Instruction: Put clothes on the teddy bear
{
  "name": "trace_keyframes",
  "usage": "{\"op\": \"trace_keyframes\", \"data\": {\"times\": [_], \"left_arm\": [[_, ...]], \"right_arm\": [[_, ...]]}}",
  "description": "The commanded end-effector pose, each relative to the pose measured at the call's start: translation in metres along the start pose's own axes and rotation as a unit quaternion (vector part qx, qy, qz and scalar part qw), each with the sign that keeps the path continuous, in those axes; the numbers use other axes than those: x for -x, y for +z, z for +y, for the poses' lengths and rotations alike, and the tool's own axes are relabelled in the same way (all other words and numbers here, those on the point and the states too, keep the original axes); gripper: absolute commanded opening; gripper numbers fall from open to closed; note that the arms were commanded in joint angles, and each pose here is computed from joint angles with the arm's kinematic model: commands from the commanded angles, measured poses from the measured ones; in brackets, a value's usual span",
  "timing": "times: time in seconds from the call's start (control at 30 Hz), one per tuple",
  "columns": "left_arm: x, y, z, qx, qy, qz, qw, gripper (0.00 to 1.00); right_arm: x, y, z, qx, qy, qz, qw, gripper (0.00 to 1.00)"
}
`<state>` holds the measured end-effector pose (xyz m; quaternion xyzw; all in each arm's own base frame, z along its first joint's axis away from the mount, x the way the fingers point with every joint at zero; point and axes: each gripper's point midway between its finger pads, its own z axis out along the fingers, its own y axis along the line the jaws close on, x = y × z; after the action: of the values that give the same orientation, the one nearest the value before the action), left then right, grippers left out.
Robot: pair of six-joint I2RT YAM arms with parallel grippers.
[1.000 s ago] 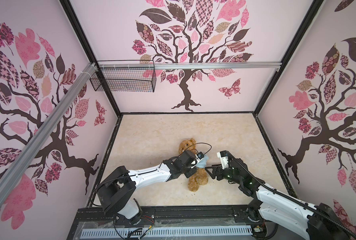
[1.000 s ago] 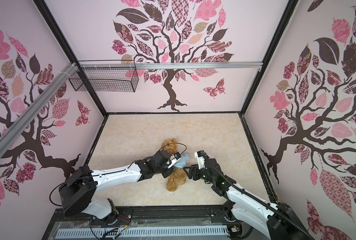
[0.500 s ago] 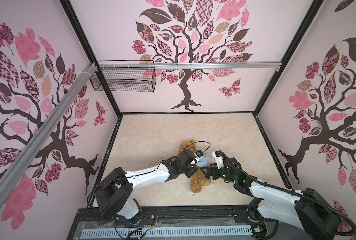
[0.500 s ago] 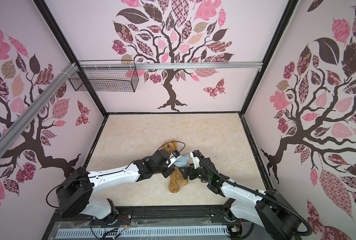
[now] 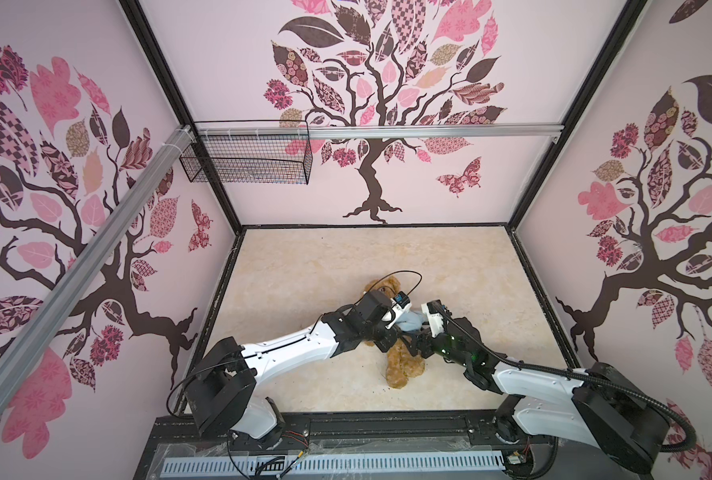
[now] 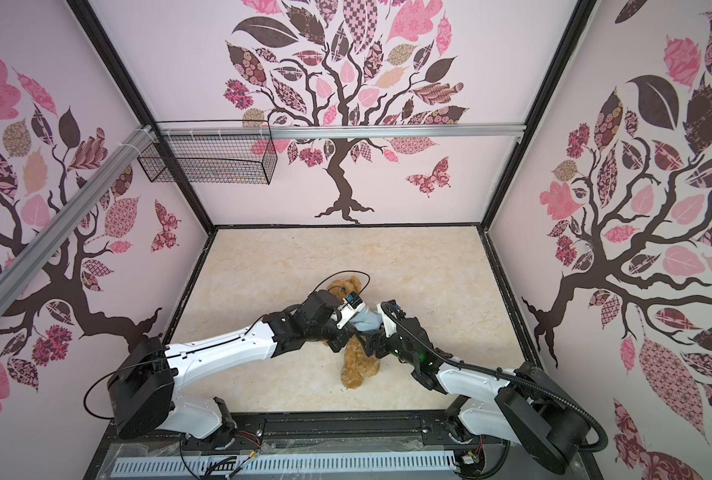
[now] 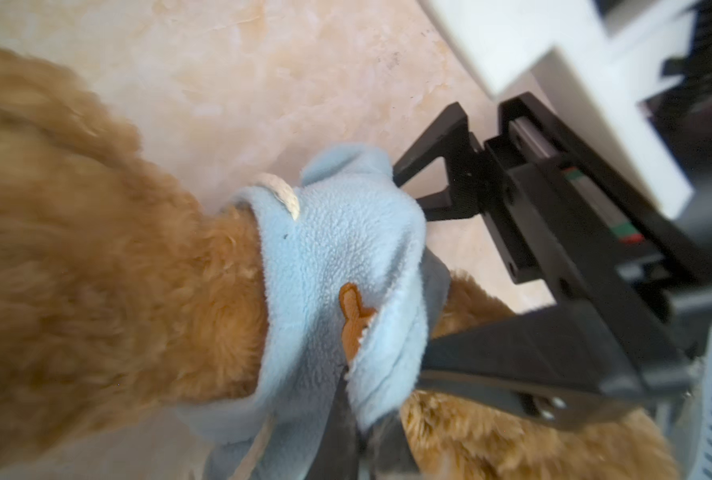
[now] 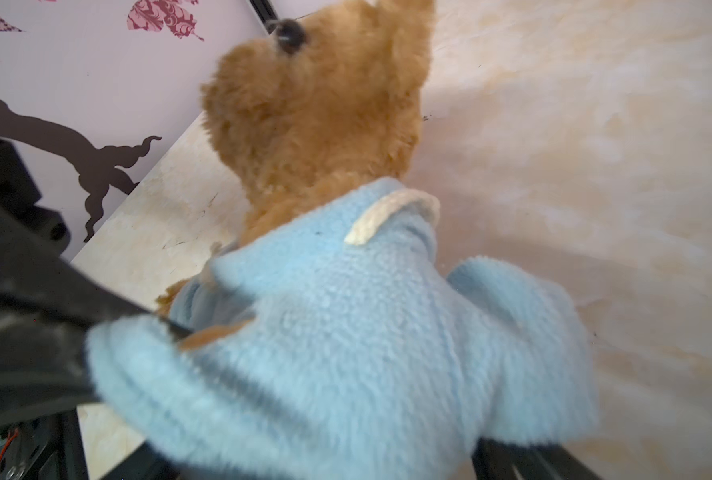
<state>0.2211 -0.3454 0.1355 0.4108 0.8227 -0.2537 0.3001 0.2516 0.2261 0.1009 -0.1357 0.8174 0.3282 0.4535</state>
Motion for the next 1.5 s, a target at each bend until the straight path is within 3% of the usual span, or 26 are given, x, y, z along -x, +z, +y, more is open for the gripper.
{"op": "trace_keyframes", "data": {"times": [0.0,0.13,0.27,0.5,0.7,0.87,1.03,1.23,1.37,1.47], "left_arm": [[0.029,-0.022,-0.038,-0.090,0.005,-0.040,0.995,0.00],[0.020,-0.029,-0.055,-0.140,0.016,-0.033,0.990,0.00],[0.014,-0.031,-0.057,-0.145,0.029,-0.022,0.989,0.00],[0.014,-0.023,-0.055,-0.139,0.037,-0.005,0.990,0.00],[0.013,-0.021,-0.064,-0.168,0.040,0.004,0.985,0.00],[0.010,-0.027,-0.078,-0.213,0.051,-0.001,0.976,0.00],[-0.006,-0.032,-0.092,-0.261,0.064,0.004,0.963,0.00],[-0.040,-0.021,-0.083,-0.245,0.079,0.026,0.966,0.00],[-0.050,-0.008,-0.070,-0.204,0.086,0.035,0.975,0.00],[-0.049,-0.001,-0.063,-0.184,0.085,0.034,0.979,0.00]], "right_arm": [[0.038,-0.010,-0.005,-0.026,-0.011,-0.094,0.995,0.82],[0.056,-0.022,-0.002,-0.021,-0.004,-0.145,0.989,0.74],[0.072,-0.036,0.004,-0.010,-0.008,-0.184,0.983,0.71],[0.078,-0.052,0.034,0.068,-0.033,-0.204,0.976,0.75],[0.088,-0.055,0.033,0.062,-0.019,-0.221,0.973,0.75],[0.096,-0.049,0.007,-0.009,0.026,-0.224,0.974,0.61],[0.097,-0.057,-0.035,-0.079,0.120,-0.241,0.960,0.48],[0.086,-0.073,-0.073,-0.118,0.216,-0.252,0.936,0.46],[0.081,-0.074,-0.074,-0.113,0.241,-0.245,0.932,0.45],[0.080,-0.069,-0.062,-0.077,0.236,-0.234,0.940,0.46]]}}
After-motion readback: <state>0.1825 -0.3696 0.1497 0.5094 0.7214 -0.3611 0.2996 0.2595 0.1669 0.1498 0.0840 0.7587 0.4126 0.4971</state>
